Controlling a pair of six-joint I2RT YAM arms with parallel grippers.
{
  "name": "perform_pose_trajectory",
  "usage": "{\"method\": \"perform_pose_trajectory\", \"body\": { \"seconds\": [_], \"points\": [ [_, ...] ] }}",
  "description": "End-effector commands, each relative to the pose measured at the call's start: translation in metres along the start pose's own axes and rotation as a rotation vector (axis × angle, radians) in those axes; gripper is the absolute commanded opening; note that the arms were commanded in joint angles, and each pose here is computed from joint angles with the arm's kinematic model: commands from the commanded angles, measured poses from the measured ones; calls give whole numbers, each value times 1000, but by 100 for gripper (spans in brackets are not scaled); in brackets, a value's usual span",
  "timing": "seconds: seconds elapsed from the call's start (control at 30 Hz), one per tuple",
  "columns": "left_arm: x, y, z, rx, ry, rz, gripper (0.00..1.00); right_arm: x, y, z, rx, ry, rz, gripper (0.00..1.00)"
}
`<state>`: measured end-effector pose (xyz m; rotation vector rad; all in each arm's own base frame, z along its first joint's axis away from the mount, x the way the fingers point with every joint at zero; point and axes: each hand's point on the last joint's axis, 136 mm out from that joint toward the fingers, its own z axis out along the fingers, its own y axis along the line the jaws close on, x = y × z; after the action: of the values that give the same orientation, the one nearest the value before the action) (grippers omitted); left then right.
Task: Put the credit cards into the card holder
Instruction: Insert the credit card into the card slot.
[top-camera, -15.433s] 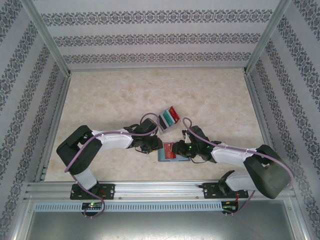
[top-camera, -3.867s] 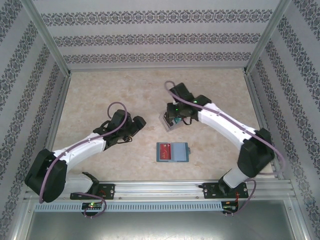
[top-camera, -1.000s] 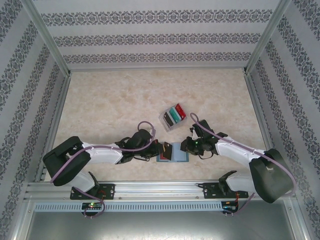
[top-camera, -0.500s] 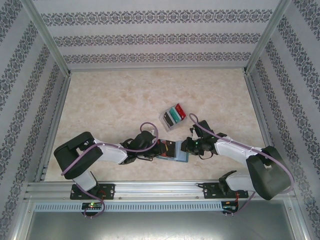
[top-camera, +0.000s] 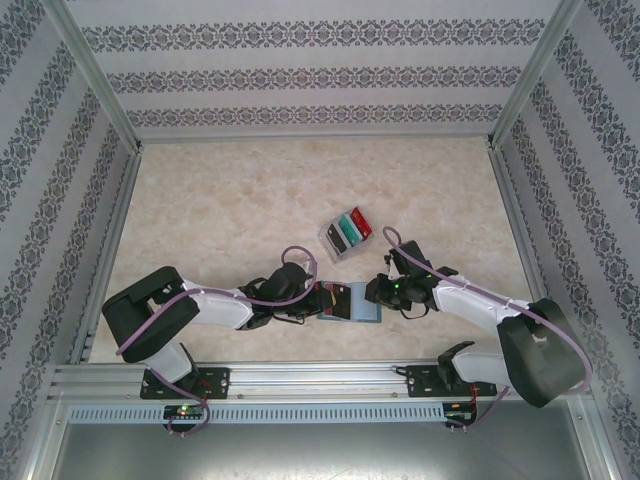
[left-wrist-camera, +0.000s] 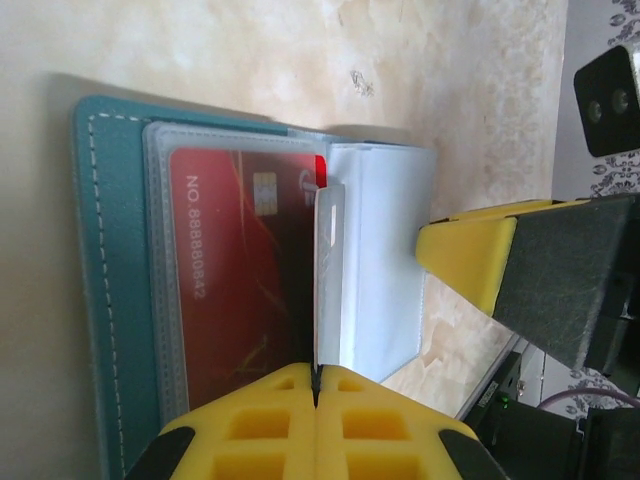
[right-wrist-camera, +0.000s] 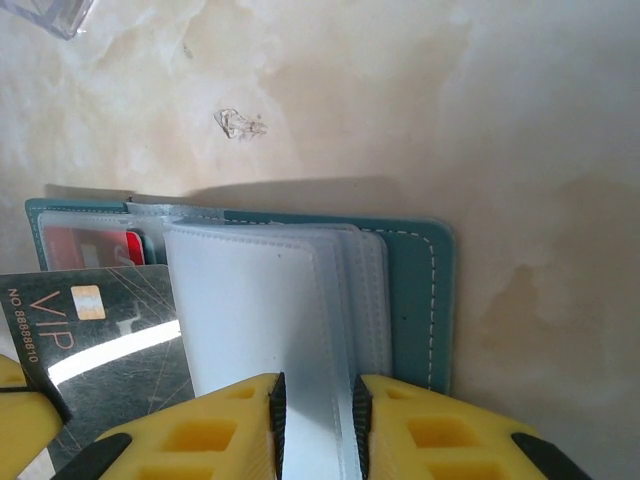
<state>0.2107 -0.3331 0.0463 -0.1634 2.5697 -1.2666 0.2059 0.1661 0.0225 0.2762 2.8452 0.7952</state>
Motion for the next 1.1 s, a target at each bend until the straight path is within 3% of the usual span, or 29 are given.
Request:
{"method": "perform_pose_trajectory", "body": {
  "seconds": [0.0,0.33,0.63,1.07],
  "points": [
    [11,1,6,-19,54,33,0,10,-26,5,94,29,19,27],
    [-3,-2,12,-18,-17,24,0,13,-28,7,93,39,28,26],
    [1,-3,22,-10,20,24,0,10,-25,6,93,35,30,27],
    [-15,6,11,-39,-100,-23,0,12,-25,8,88,41,35,27]
  ]
}}
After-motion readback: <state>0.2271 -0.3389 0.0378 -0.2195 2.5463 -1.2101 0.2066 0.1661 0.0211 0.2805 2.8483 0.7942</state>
